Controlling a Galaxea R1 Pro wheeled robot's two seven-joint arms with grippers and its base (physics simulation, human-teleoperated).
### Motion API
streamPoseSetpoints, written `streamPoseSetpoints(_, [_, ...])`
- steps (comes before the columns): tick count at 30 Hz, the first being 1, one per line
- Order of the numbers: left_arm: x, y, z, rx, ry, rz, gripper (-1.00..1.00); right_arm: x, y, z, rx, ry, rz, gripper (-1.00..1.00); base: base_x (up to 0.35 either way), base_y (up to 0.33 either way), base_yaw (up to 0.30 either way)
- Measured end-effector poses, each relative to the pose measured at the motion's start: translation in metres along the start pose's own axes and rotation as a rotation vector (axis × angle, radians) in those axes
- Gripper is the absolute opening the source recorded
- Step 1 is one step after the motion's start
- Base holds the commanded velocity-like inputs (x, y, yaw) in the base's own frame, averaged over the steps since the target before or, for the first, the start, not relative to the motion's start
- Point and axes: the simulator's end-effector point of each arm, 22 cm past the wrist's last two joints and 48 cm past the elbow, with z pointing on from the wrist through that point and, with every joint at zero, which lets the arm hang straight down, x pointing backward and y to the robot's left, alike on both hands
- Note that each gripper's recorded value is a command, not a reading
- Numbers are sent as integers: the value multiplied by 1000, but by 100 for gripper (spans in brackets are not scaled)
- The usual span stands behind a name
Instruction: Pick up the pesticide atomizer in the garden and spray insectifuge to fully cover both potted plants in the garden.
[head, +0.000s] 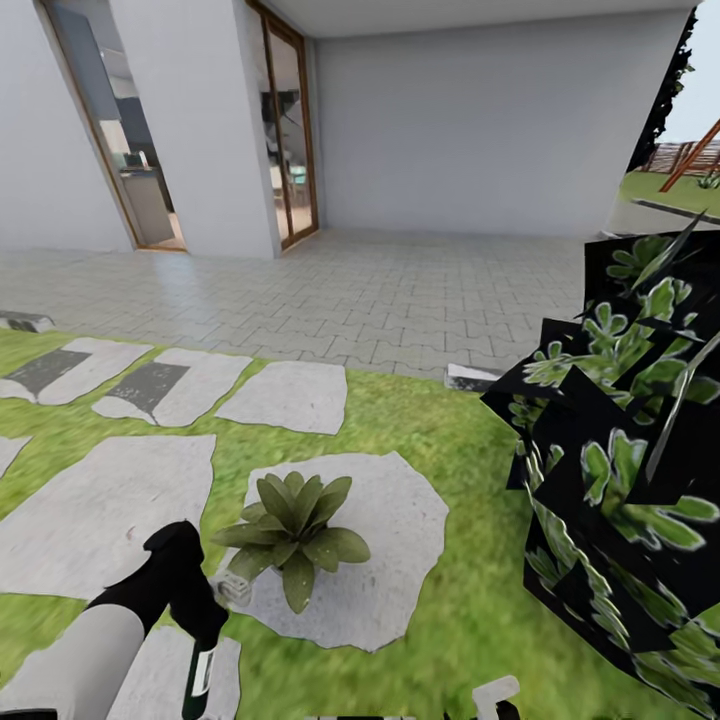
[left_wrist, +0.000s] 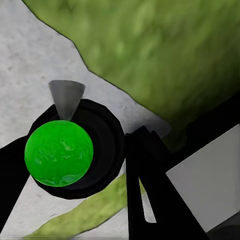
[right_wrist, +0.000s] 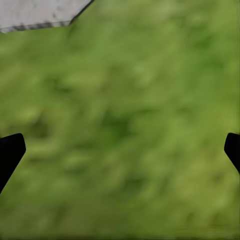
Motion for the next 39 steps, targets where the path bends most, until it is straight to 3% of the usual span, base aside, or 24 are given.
streamPoseSetpoints(8, [6, 11, 5, -52, 13, -5, -100, 2, 0, 0, -2, 4, -3, 100, 0, 0, 0])
streamPoseSetpoints(13, [-27, -11, -1, -49, -40, 34, -100, 2, 0, 0, -2, 4, -3, 100, 0, 0, 0])
streamPoseSetpoints(16, [-36, -11, -4, -77, -58, 43, -100, 2, -1, 0, 0, 4, -3, 100, 0, 0, 0])
streamPoseSetpoints(24, [-33, 1, -10, -67, -94, -13, -100, 2, -1, 0, 2, 4, -2, 100, -30, 21, 0])
streamPoseSetpoints(39, [-37, -6, -8, -58, -95, -8, -100, 2, -1, 0, 2, 3, -2, 100, -63, 229, -48])
